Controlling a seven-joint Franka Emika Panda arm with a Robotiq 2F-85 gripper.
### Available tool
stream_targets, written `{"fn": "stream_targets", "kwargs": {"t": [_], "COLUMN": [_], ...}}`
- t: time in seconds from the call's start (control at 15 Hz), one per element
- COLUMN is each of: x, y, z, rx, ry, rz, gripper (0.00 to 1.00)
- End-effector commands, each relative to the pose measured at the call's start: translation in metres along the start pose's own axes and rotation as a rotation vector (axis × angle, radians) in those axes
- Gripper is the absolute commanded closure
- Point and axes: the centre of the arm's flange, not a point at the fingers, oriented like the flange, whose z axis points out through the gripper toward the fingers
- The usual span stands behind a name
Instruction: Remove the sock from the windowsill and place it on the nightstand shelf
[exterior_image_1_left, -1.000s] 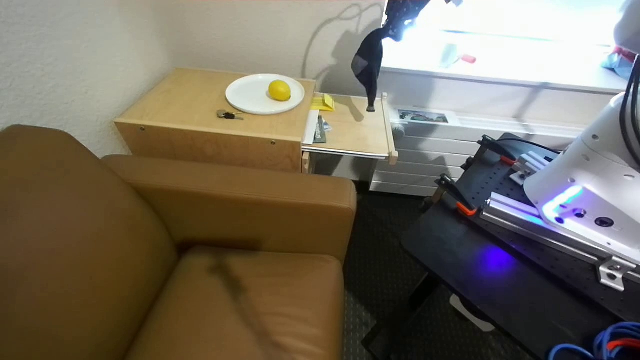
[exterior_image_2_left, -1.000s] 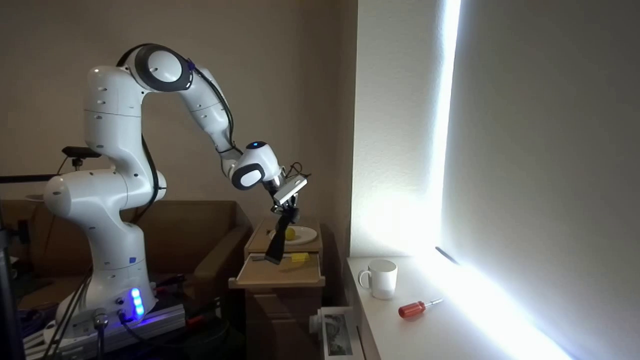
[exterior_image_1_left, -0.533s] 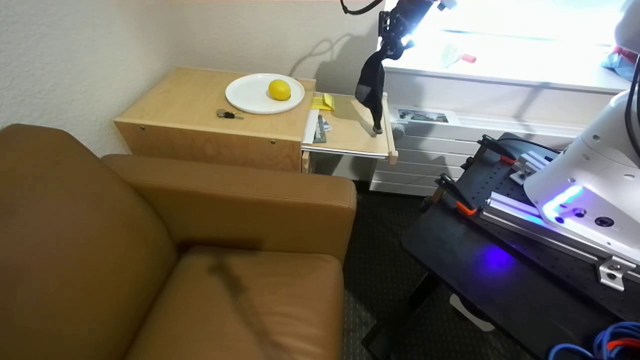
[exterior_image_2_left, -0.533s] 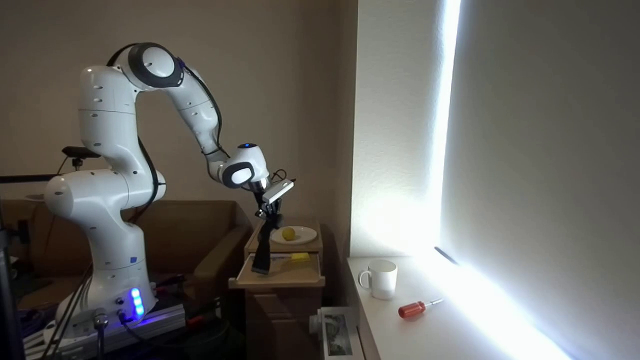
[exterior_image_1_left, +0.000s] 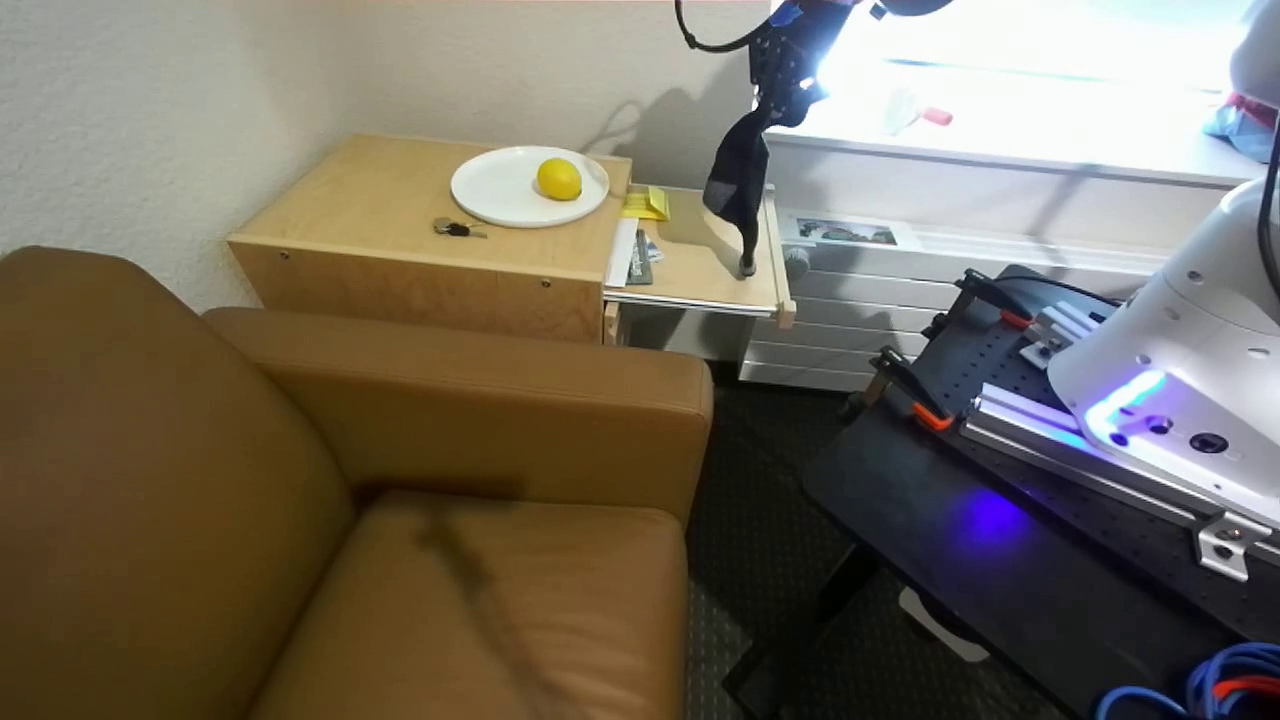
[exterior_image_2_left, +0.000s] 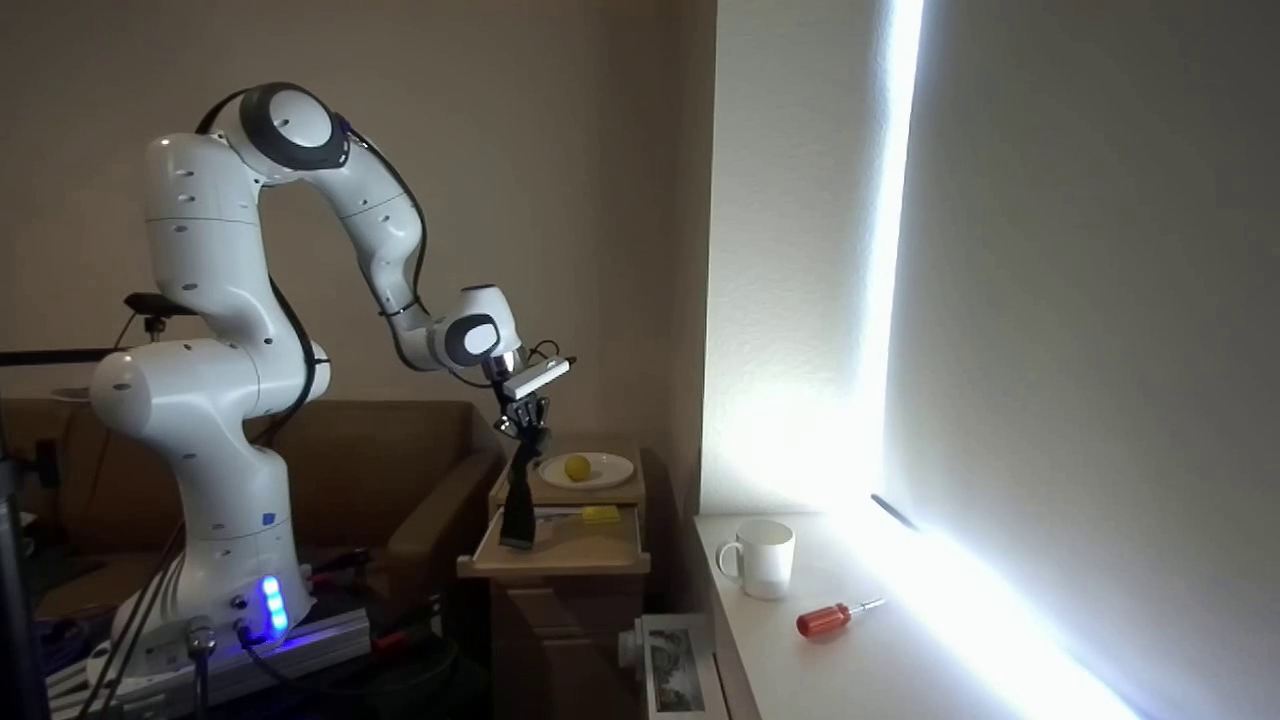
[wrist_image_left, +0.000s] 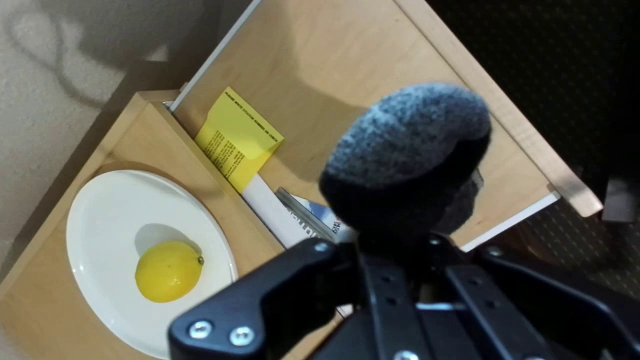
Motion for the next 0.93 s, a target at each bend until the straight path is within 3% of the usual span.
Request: {"fn": "stream_targets", "kwargs": {"t": [0.0,0.53,0.6,0.73,0.87], "x": [0.017,0.019,0.017,0.014,0.01], "y": [0.022,0.036,0.037,0.039,0.039], "z": [0.071,0.059,0.057,0.054,0.053], "rx": [0.012,-0.226,-0.248,-0.281,-0.3], "ry": [-0.021,0.002,-0.02,-0.037,-0.048], "rz": [0.067,0.311,0.324,0.351,0.368], "gripper": [0.98,0.98,0.66,0.6,0.45]}}
